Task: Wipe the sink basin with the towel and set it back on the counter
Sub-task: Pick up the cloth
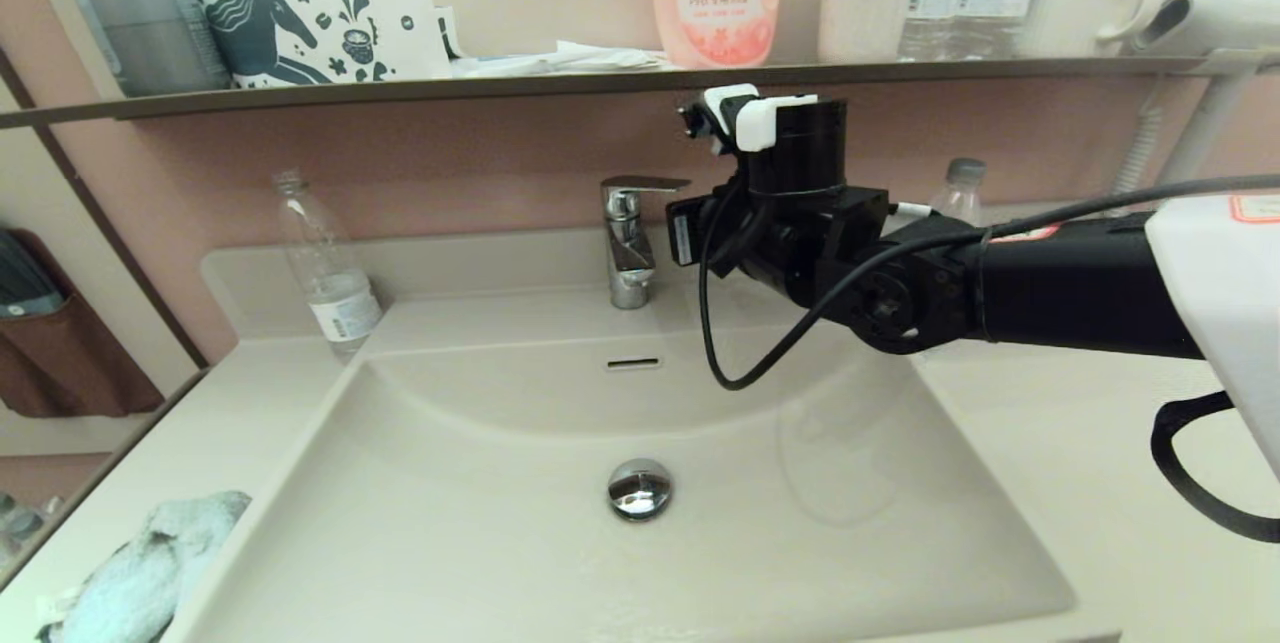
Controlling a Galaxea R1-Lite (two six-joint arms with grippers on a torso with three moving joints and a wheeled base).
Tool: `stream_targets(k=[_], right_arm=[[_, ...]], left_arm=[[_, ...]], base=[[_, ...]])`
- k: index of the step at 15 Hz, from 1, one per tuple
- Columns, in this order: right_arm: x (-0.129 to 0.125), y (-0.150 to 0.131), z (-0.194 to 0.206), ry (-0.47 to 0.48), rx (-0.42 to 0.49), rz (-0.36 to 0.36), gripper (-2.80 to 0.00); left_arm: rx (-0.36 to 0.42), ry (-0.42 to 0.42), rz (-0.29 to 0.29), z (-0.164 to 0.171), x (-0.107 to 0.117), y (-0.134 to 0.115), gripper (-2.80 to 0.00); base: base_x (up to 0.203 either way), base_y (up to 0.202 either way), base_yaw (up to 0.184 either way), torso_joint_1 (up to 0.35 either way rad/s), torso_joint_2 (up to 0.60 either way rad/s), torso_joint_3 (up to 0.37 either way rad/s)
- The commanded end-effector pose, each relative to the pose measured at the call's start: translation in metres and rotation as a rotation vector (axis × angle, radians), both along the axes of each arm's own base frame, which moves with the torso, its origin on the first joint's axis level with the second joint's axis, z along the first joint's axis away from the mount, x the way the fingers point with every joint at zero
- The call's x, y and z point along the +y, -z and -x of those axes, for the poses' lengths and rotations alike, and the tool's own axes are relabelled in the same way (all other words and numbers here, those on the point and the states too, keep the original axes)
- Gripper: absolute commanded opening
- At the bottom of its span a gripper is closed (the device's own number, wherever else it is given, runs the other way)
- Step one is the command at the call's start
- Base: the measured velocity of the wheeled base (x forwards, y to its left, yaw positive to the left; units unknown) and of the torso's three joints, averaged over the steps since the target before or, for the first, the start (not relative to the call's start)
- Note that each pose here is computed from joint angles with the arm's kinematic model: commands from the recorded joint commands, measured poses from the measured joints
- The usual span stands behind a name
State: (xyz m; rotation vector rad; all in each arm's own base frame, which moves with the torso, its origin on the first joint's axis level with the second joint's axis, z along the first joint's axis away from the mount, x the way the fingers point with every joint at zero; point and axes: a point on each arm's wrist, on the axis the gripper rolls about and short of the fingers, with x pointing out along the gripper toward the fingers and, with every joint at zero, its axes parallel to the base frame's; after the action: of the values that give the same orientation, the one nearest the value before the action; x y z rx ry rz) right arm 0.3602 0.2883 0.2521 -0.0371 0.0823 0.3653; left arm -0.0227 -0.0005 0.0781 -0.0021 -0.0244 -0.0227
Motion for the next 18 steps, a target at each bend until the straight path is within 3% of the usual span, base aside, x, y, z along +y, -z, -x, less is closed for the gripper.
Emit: stream_targets(k=[1,6,11,15,18], right_arm=[[-0.005,-0.018,0.013,-0.005,-0.017,-0.052,-2.8],[-0.039,-0.01,0.076,0.008,0.095,0.017,-2.8],[-0.126,-0.015,0.156,0.1,0.107,0.032,-2.8],[-0.203,-0.032,0.202,0.267,0.037,-0.025,-2.8],[-0.262,-0.044,0.228,0.55,-0.046,-0.057,-2.8]], left_arm=[[0.0,0.0,0.001,0.0,0.0,0.0,-2.8],[0.0,0.0,0.001,0.0,0.0,0.0,-2.8],[0.0,0.0,0.001,0.0,0.0,0.0,-2.8],[0.0,0.0,0.001,0.0,0.0,0.0,-2.8],[0.0,0.0,0.001,0.0,0.0,0.0,-2.8]], base=[[0.0,0.0,0.0,0.0,0.0,0.0],[0.0,0.0,0.0,0.0,0.0,0.0],[0.0,0.0,0.0,0.0,0.0,0.0],[0.0,0.0,0.0,0.0,0.0,0.0],[0.0,0.0,0.0,0.0,0.0,0.0]])
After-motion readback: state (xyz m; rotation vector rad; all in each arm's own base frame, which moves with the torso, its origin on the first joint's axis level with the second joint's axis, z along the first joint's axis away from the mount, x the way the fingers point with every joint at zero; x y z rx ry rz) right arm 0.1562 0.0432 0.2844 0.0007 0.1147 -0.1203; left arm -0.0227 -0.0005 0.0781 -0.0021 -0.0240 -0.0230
